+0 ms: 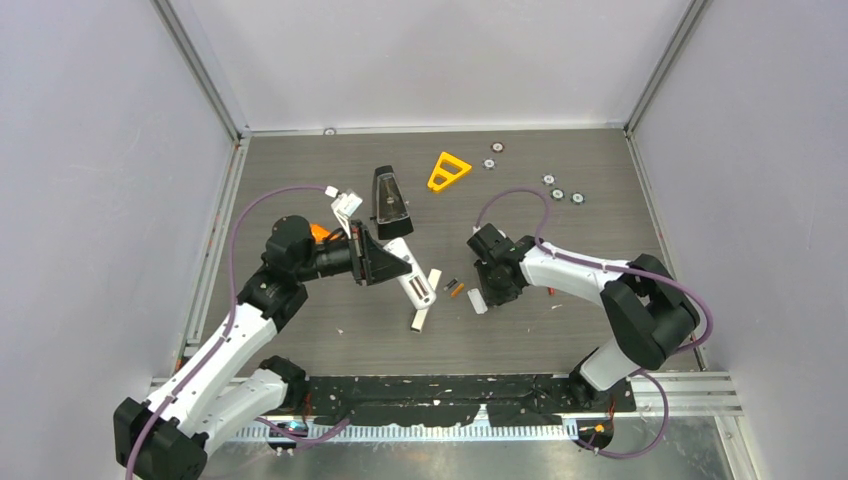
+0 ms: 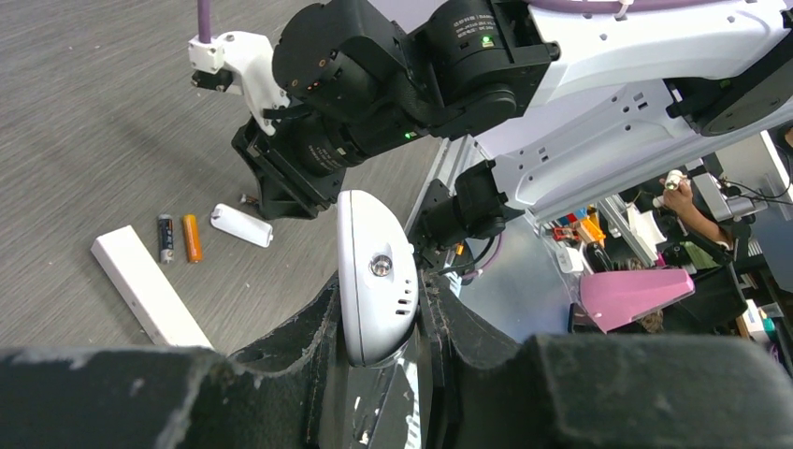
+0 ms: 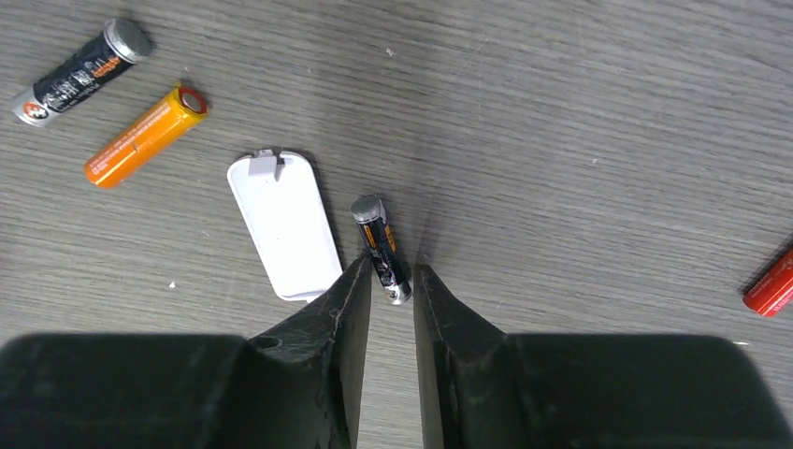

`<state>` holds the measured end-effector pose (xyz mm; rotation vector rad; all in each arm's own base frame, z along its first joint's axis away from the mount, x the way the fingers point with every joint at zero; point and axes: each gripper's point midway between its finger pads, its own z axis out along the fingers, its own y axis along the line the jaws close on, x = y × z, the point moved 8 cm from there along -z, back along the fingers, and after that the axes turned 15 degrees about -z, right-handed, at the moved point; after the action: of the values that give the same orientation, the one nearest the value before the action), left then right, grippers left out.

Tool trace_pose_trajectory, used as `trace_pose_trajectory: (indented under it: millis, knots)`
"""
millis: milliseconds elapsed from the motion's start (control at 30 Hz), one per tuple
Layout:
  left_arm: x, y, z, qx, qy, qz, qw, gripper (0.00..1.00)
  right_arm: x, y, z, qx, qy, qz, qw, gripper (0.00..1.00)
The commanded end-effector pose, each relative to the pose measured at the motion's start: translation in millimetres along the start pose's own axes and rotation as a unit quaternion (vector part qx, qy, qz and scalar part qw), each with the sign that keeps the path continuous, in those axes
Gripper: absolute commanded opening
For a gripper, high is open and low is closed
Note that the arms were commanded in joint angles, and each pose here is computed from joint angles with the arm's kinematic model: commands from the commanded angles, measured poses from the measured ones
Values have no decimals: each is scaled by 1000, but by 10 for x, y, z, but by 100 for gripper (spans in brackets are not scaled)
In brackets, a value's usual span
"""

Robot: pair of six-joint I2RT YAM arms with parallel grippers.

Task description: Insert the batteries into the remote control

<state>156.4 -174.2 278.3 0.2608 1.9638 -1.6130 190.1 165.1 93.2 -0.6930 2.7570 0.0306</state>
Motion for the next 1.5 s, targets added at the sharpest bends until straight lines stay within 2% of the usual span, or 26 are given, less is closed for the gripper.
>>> trace_pose_trajectory:
  millis: [0, 100, 233, 333, 467, 533, 600, 767, 933, 1067, 1267, 1400, 1467]
  knots:
    - [-101, -134, 10, 37, -7, 29, 999, 0, -105, 7, 26, 7, -23, -8, 1000, 28]
    - [-105, -129, 11, 31, -8, 26, 999, 0, -101, 12, 73, 6, -18, -9, 1000, 27]
    - [-124, -116, 3, 13, -11, 26, 1000, 0, -120, 22, 71, 1, -24, -10, 1000, 14]
    - [-155, -86, -16, -8, -24, 29, 999, 0, -193, 16, -65, -5, -66, -11, 998, 6]
    - [-199, 1, -64, -34, -63, 34, 997, 0, -359, 34, -404, -38, -160, -26, 986, 6]
    - [-231, 12, -80, -29, -82, 41, 995, 0, -428, 90, -612, -78, -217, -46, 972, 6]
    - [-261, 17, -94, -27, -95, 41, 994, 0, -504, 180, -854, -126, -292, -79, 945, 5]
    - [-346, 1, -95, -19, -112, 37, 993, 0, -452, 389, -1426, -191, -436, -169, 863, 5]
    - [-409, -2, -68, -8, -117, 29, 993, 0, -468, 512, -1873, -225, -503, -219, 806, 5]
    - [-427, -3, -39, 9, -116, 28, 993, 0, -469, 592, -2115, -221, -527, -253, 781, 5]
    - [-408, -51, -32, 54, -108, 69, 990, 0, -394, 713, -2301, -188, -553, -311, 750, 5]
    - [-391, -62, -29, 72, -100, 90, 988, 0, -383, 761, -2320, -169, -551, -335, 745, 5]
    - [-383, -72, -26, 82, -94, 97, 987, 0, -398, 770, -2329, -159, -547, -335, 751, 5]
